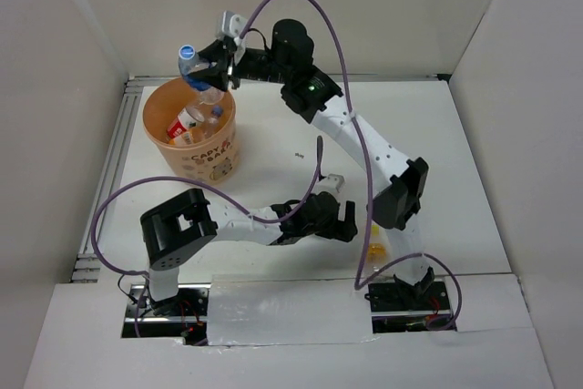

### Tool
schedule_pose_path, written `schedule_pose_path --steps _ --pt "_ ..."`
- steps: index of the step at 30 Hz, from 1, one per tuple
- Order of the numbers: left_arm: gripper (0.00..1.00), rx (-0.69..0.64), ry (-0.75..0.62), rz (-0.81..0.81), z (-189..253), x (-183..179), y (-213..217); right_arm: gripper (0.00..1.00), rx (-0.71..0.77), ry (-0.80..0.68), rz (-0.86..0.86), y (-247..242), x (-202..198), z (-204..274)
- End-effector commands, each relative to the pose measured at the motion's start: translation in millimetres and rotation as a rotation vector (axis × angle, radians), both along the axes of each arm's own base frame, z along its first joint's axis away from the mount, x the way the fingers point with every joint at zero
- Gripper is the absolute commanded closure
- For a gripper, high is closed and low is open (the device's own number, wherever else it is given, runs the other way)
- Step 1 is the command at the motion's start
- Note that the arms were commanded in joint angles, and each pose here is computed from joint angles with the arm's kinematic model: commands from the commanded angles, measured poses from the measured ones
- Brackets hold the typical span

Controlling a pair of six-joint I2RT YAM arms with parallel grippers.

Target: Put the plastic bottles in the bin

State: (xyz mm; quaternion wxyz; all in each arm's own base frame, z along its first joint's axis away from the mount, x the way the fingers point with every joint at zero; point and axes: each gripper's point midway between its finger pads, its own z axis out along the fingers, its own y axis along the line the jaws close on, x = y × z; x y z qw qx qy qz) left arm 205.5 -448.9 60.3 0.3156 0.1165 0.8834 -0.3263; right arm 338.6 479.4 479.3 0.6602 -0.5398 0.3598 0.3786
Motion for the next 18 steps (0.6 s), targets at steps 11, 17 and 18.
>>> schedule_pose_path --steps 11,17,18 --pt "0.01 -0.100 -0.021 0.009 29.6 5.1 -21.7 0.19 -0.065 0.409 0.035 -13.6 60.6 -70.0" --pt "0.01 -0.175 -0.012 -0.098 43.5 -10.3 -42.5 0.00 -0.087 0.428 -0.001 -33.2 57.0 -61.1" --pt "0.01 -0.194 0.005 -0.138 44.9 -16.4 -48.6 0.00 -0.079 0.426 -0.022 -41.2 58.6 -53.4"
